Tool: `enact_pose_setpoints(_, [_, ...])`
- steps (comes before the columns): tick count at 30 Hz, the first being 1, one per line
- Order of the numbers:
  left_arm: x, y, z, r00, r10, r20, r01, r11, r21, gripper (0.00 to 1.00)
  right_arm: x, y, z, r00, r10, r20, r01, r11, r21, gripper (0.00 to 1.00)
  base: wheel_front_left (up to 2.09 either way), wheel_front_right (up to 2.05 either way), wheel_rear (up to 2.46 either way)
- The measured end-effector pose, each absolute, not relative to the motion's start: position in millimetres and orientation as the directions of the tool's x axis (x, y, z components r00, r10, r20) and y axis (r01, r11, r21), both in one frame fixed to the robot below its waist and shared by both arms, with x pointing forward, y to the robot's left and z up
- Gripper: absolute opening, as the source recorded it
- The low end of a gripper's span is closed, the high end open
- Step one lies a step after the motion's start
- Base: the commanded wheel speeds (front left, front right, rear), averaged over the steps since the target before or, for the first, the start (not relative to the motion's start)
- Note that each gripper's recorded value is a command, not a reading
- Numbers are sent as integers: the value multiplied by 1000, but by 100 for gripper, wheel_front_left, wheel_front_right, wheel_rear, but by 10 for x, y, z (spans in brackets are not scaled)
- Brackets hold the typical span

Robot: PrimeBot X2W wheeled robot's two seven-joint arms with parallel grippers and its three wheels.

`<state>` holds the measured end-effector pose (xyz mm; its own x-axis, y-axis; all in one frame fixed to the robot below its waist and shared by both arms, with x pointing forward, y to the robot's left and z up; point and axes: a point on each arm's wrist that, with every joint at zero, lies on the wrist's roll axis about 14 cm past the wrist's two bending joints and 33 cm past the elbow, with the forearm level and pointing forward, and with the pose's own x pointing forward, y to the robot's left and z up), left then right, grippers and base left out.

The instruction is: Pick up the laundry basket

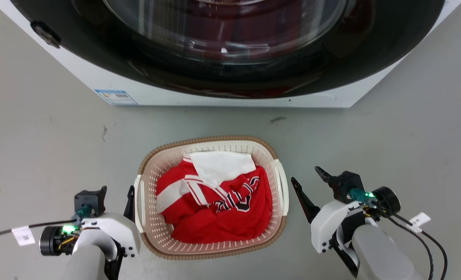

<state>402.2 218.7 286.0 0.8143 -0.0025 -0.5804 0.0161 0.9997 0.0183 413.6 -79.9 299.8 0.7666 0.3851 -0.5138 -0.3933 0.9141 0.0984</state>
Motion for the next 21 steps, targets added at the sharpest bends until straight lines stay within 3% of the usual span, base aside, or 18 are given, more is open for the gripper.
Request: enact_pose_setpoints(21, [4050,2185,1944,635,-17,-773,41,999,11,100,4009,-676,1978,533,426,-731,-428,881,201,100,0,0,0])
